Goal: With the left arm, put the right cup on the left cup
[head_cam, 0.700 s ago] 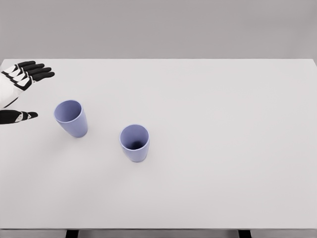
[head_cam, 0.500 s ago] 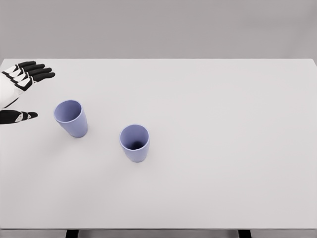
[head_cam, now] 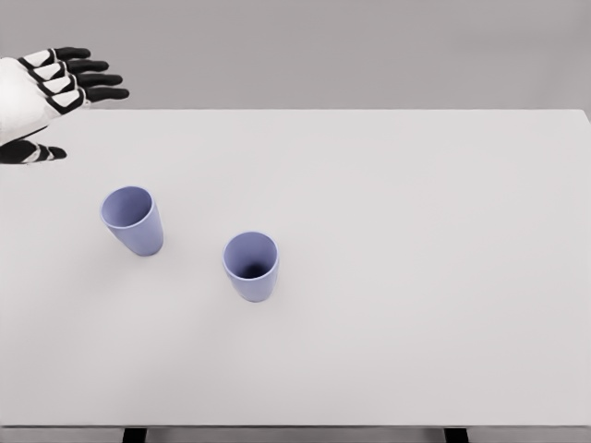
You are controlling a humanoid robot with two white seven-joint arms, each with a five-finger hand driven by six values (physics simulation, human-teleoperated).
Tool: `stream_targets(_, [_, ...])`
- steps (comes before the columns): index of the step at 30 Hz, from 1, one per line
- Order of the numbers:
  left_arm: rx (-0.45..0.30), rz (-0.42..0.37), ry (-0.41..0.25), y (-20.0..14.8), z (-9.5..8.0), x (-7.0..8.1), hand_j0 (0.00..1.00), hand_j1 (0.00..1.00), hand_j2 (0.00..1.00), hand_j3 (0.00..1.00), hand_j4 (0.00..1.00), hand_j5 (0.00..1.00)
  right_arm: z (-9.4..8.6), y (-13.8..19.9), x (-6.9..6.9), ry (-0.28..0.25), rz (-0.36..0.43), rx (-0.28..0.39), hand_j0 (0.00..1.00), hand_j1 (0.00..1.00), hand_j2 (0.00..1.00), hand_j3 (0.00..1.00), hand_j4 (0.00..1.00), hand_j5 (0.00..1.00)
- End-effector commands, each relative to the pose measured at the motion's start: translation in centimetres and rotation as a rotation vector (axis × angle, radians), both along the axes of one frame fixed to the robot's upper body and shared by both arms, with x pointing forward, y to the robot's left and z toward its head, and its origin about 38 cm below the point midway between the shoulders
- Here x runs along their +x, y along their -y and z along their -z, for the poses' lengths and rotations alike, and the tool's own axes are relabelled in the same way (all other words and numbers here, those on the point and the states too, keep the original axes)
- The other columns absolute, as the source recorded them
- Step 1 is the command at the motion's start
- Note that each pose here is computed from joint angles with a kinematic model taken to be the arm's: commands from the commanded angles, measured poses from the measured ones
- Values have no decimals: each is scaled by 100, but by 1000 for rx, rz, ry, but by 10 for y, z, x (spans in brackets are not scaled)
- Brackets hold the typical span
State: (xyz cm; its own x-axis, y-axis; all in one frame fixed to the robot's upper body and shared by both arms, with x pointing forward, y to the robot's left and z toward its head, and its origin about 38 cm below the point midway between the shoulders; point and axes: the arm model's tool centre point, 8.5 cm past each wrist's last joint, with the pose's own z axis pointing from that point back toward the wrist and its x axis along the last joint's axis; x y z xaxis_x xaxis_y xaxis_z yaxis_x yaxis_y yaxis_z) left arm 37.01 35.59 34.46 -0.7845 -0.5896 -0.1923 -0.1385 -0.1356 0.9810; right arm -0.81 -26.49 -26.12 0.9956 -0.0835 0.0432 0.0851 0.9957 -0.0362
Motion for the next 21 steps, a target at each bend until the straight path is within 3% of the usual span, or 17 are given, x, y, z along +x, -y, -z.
stream_targets(1, [137,14,-164,-4,26,-7,100,100,100,100,100,100,0,0,0,0,-1,0,100,100,100,100,100,100])
stream_targets(2, [161,7,-122,-6,2,-5,100,100,100,100,100,100,0,0,-1,-2,-1,0,100,100,100,100,100,100])
stream_targets(4, [189,9,-50,-5,-29,-7,100,100,100,100,100,100,0,0,0,0,1,0,100,100,100,100,100,100])
stream_targets(5, [196,12,-42,-4,-33,-7,100,100,100,100,100,100,0,0,0,0,-1,0,100,100,100,100,100,100])
stream_targets(11, [199,125,-68,36,-19,4,100,100,100,100,100,100,0,0,0,0,1,0,100,100,100,100,100,100])
stream_targets(15, [199,137,-55,41,-23,5,100,100,100,100,100,100,0,0,0,0,1,0,100,100,100,100,100,100])
stream_targets(17, [196,184,-69,58,-14,9,100,100,100,100,100,100,0,0,0,0,1,0,100,100,100,100,100,100])
stream_targets(21, [183,237,-58,78,-15,13,100,100,100,100,100,100,0,0,0,0,1,0,100,100,100,100,100,100])
